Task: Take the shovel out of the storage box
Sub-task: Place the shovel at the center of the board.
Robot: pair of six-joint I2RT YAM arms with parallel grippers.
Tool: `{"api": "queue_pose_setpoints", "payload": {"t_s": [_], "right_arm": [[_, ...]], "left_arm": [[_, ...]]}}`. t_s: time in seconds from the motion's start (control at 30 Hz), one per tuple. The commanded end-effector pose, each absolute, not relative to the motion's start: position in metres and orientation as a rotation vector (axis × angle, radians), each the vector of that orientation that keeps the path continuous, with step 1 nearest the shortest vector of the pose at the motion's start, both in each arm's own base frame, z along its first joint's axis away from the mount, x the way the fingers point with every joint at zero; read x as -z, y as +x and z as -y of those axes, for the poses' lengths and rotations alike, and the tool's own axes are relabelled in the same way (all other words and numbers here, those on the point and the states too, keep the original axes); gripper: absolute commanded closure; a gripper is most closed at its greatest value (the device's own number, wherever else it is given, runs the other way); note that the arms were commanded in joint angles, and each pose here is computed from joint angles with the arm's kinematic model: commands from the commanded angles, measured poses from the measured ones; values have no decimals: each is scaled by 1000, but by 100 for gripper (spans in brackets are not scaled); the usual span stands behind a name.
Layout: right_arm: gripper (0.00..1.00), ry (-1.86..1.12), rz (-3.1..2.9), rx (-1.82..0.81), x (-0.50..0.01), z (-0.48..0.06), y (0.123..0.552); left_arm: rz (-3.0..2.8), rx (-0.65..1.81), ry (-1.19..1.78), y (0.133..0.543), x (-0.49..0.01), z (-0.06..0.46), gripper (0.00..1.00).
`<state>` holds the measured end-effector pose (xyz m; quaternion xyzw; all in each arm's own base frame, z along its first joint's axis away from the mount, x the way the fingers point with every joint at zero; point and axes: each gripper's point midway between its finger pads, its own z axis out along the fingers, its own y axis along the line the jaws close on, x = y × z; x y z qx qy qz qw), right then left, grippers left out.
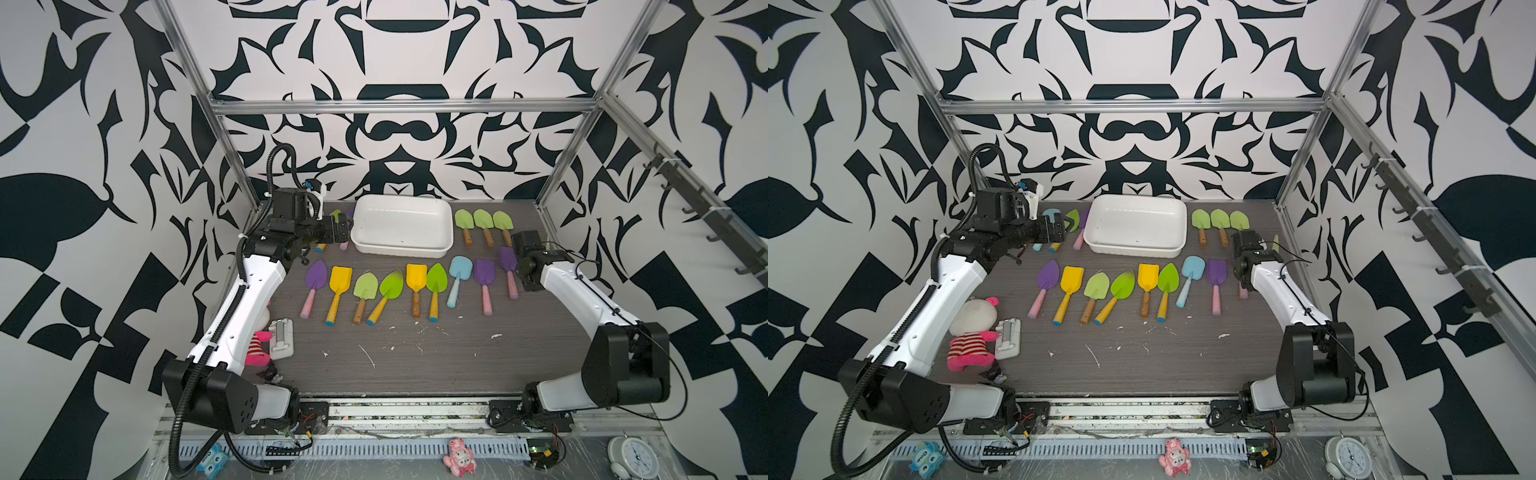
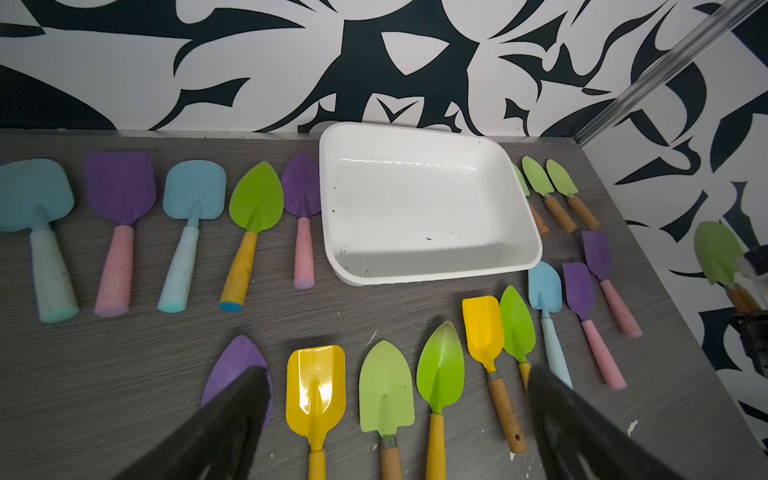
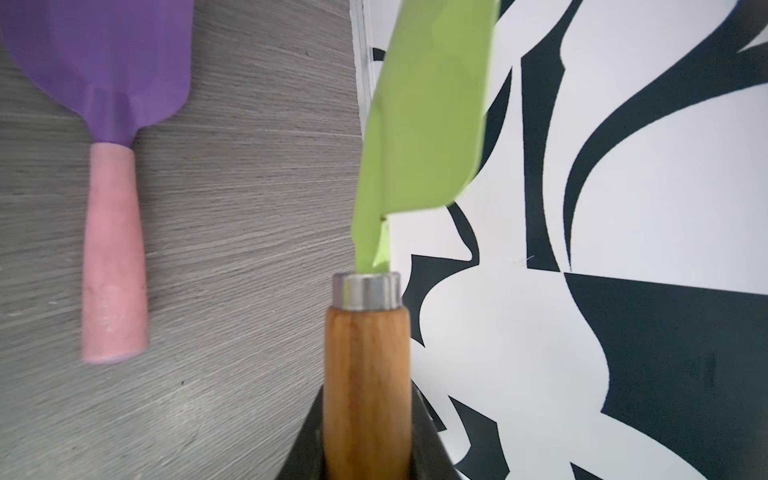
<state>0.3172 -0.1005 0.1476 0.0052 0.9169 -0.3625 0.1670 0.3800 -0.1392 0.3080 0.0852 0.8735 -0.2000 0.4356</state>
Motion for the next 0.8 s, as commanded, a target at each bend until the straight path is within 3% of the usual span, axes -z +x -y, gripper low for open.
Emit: {"api": "queue_pose_setpoints", "payload": {"t_s": [0.0,0.67,0.77], "right_arm": [[100,19,-2567,1129,-152,112,322],[100,-119,-2653,1224,-81,139,372],[92,-148,-2681,1228,-71,140,378]], "left_arm": [[-2187,492,246,367,-304,145,1],[-2194,458,258,356,-309,145,1],[-2198,449,256,356,-308,143,1]]}}
